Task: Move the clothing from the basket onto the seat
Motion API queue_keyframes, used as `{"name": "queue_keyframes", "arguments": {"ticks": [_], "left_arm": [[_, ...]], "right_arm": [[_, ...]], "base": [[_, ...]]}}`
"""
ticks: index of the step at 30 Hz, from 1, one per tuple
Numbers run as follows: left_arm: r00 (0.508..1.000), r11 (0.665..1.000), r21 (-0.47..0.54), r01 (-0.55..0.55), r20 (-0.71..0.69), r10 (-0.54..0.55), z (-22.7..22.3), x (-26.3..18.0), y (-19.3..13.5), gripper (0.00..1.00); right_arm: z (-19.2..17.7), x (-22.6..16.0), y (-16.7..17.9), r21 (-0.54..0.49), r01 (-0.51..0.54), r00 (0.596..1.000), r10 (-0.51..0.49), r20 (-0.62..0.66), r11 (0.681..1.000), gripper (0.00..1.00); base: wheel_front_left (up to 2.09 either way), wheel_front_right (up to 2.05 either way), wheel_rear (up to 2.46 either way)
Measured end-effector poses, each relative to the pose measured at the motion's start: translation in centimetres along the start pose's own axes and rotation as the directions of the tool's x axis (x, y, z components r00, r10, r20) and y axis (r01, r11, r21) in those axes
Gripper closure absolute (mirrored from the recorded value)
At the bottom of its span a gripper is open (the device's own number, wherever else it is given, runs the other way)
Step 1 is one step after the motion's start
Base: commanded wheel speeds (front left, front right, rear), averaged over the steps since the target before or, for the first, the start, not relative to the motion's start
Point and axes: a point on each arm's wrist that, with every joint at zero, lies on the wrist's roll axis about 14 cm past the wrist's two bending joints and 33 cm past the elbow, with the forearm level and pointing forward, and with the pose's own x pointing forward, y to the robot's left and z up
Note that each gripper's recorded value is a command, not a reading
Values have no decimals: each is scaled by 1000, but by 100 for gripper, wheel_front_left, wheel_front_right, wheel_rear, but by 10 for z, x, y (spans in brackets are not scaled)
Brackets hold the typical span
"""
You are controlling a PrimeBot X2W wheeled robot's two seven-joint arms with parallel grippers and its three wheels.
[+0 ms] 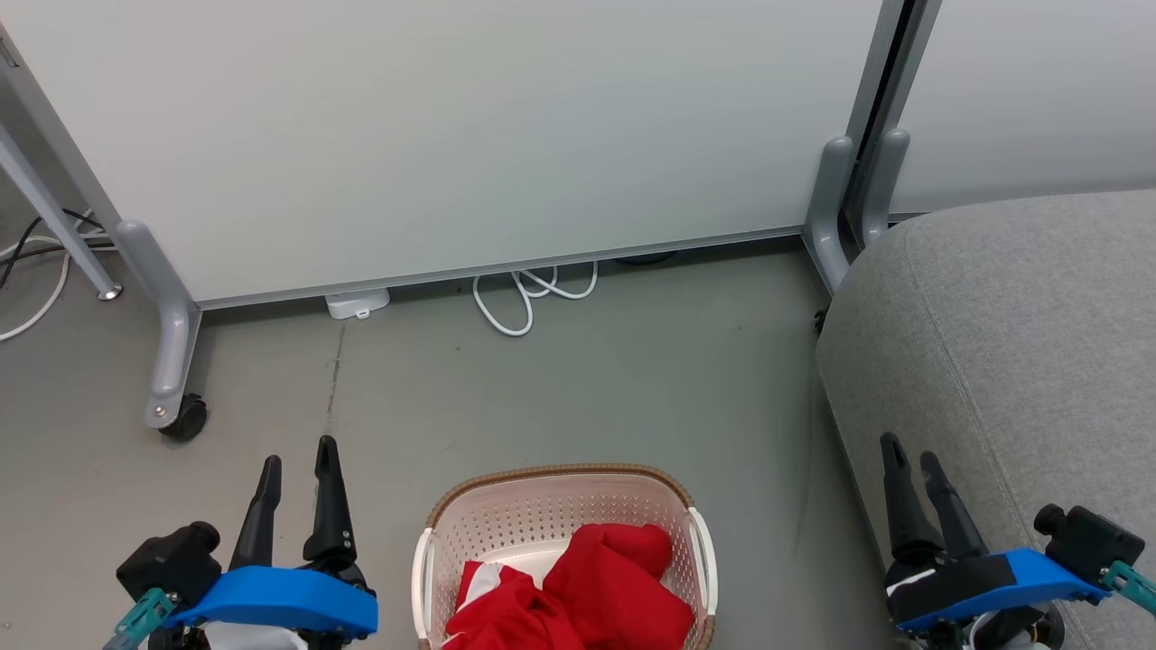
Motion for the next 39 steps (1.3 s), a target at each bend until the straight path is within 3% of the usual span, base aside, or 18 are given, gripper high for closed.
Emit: {"name": "queue_keyframes", "arguments": {"ticks": [17,39], "left_arm": [[999,990,137,32,-3,-32,-6,-1,-4,0],[997,961,266,70,11,-76,-5,-2,-12,0]], "right_arm": [[2,3,8,-150,-38,999,41,16,988,0],[1,2,15,-308,-73,996,82,18,949,0]], "base": [[0,0,0],[0,0,0]]}}
